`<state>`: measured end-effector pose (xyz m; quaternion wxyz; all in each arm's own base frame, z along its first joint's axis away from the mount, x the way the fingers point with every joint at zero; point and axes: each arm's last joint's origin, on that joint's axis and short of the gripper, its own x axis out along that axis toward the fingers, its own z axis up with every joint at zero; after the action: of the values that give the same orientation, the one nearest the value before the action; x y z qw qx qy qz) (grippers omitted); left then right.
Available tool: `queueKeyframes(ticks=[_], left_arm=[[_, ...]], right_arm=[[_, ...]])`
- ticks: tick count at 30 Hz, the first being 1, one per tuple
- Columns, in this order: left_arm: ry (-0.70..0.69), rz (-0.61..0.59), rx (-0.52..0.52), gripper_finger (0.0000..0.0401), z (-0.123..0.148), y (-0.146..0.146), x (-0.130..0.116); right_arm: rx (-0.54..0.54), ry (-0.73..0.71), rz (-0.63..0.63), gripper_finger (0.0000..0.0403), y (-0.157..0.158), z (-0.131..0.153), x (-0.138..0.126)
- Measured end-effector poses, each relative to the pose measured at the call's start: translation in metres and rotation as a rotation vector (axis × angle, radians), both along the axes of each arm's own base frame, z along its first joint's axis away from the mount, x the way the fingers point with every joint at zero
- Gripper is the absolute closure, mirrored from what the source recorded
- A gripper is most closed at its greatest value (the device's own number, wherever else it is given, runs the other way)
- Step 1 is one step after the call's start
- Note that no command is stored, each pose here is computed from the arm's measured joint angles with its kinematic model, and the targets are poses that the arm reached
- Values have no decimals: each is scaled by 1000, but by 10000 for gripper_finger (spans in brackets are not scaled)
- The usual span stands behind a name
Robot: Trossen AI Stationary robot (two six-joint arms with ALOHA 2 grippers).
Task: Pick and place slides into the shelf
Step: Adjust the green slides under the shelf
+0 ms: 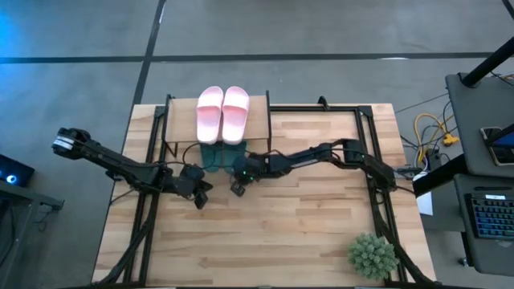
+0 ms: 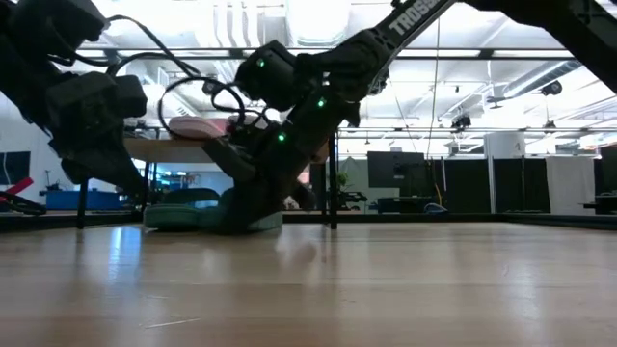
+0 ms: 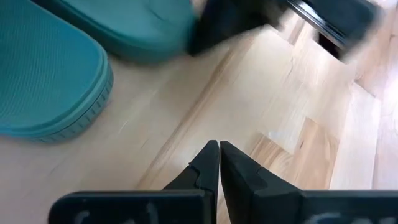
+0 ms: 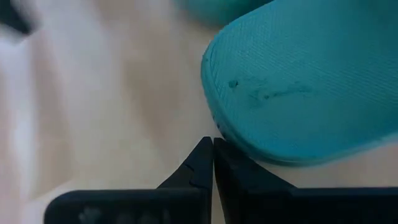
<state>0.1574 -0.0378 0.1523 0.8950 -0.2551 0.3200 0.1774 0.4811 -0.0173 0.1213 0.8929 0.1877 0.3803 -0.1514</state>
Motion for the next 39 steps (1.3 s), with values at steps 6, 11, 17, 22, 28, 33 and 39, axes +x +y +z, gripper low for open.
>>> queueKeyframes(ticks=[6, 11, 17, 22, 28, 33, 39], left_arm=[[2, 0, 1, 401, -1, 0, 0], [-25, 1, -4, 401, 2, 0, 1], [-28, 105, 82, 401, -3, 7, 0], [35, 130, 115, 401, -17, 12, -4], [76, 206, 215, 401, -27, 17, -3], [80, 266, 255, 401, -36, 22, -1], [55, 348, 282, 401, -48, 29, 3]], right_arm=[[-26, -36, -59, 394, -22, 6, 3], [101, -55, 29, 394, -21, 8, 3], [159, -83, 106, 394, 12, 24, 3], [111, -106, 88, 394, 24, 40, 0], [105, -123, 87, 394, 26, 50, -2], [105, -123, 95, 394, 30, 53, -2], [101, -119, 108, 394, 39, 57, -4]])
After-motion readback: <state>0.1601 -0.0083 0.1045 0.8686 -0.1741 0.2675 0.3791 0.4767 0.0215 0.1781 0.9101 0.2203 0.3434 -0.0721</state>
